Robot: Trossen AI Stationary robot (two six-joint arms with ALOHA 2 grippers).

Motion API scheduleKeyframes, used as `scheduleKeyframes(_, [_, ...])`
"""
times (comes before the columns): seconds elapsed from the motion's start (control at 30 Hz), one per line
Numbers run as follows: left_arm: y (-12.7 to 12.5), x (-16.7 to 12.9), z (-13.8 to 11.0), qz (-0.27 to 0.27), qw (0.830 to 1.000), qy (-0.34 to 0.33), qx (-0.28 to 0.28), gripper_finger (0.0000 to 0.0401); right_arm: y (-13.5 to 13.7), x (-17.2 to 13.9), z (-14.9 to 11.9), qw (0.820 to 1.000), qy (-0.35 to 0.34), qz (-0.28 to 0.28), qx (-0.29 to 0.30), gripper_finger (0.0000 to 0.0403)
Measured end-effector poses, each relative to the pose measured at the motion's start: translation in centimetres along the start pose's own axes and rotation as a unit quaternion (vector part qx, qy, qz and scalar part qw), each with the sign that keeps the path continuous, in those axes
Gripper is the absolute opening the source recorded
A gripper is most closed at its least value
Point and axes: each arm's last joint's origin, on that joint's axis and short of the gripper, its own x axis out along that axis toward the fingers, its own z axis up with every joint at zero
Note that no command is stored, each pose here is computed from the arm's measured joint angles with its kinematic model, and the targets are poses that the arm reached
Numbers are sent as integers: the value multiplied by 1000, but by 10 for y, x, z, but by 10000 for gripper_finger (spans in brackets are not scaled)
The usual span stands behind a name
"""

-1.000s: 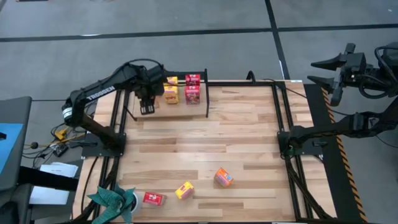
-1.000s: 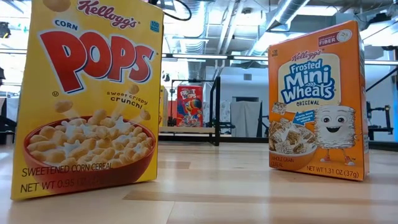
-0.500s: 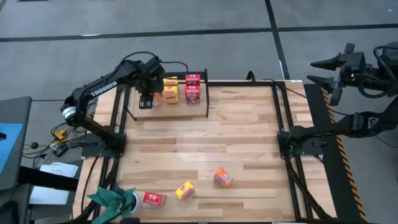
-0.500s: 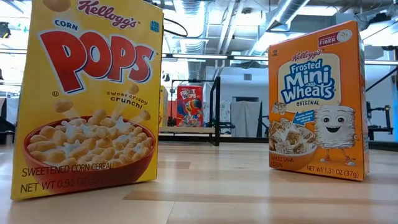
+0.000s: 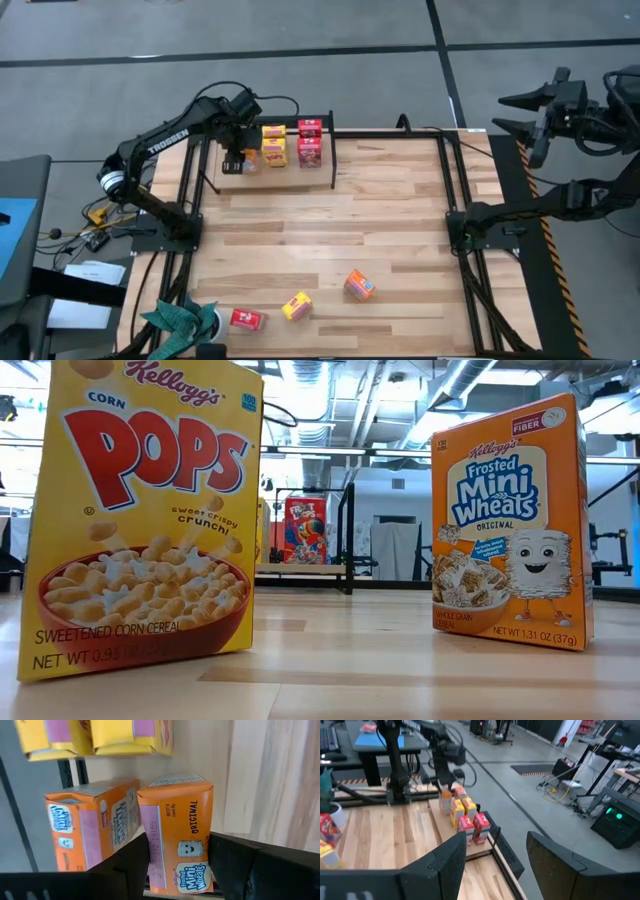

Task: Stack cereal on shelf
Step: Put the top orange cereal box on the shelf aligned with the other orange cereal box

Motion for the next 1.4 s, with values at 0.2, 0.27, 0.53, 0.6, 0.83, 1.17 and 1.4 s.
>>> scheduleKeyframes(0.2, [0,11,-1,5,1000,-2,12,171,-1,0,5,1000,-24,-5,2,232])
scheduleKeyframes(0.27, [1,12,0,10,1000,-5,12,171,-1,0,5,1000,-28,-6,2,232])
scheduleKeyframes(0.53, [8,13,-8,9,1000,0,9,171,-1,0,5,1000,-27,-6,-3,232])
scheduleKeyframes(0.6, [11,13,-8,16,1000,-7,4,171,-1,0,5,1000,-27,-6,-4,232])
scheduleKeyframes(0.83, [14,13,-7,15,999,-27,7,171,-1,0,6,1000,-29,-6,-7,232])
scheduleKeyframes(1.17, [14,13,-8,12,999,-26,19,171,-1,0,6,1000,-29,-6,-7,232])
scheduleKeyframes(1.4, [15,13,-10,7,1000,-27,11,171,-1,0,7,999,-35,-7,-7,232])
